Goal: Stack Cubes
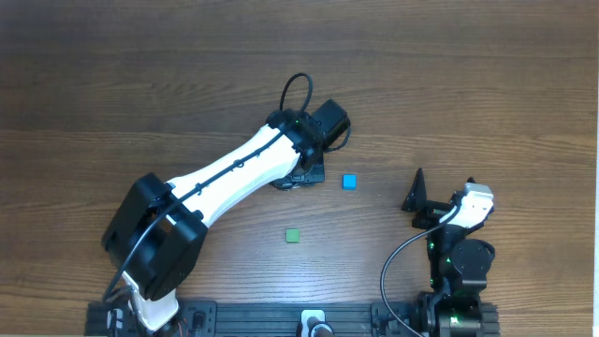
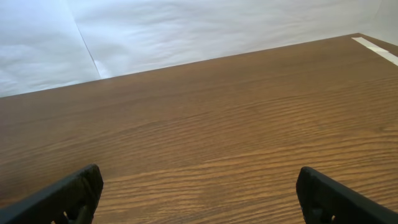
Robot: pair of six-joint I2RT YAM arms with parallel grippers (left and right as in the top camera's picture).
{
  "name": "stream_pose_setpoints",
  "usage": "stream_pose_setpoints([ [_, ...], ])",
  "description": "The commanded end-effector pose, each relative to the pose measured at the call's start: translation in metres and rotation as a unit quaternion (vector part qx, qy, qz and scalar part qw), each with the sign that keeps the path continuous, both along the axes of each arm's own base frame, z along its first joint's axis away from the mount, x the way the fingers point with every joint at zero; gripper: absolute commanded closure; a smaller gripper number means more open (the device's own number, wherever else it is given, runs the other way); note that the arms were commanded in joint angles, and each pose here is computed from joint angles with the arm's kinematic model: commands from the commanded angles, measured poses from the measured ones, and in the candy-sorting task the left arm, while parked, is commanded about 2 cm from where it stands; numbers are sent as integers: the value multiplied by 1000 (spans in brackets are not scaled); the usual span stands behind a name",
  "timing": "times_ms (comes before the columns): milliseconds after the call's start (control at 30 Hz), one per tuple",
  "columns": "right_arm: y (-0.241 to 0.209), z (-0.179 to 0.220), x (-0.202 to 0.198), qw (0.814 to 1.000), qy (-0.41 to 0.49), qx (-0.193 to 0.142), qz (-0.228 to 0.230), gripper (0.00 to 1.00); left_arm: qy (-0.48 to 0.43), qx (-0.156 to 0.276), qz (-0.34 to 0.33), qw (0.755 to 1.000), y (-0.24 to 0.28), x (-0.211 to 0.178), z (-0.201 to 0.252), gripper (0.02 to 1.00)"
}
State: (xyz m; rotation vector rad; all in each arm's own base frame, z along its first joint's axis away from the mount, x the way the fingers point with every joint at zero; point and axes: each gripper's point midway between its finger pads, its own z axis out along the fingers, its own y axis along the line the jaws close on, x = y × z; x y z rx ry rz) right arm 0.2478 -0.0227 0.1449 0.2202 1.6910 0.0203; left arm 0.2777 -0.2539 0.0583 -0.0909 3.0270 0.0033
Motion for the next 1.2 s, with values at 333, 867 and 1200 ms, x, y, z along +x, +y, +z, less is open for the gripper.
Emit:
stream_pose_setpoints([
  [333, 1, -3, 0, 1000, 3, 0, 3, 9, -23, -8, 10, 1000, 0, 5, 10, 954],
  [867, 1, -3, 0, 1000, 3, 0, 3, 9, -25, -2, 12, 1000, 2, 6, 10, 945],
  [1200, 1, -3, 0, 1000, 3, 0, 3, 9, -25, -2, 14, 1000, 2, 5, 10, 941],
])
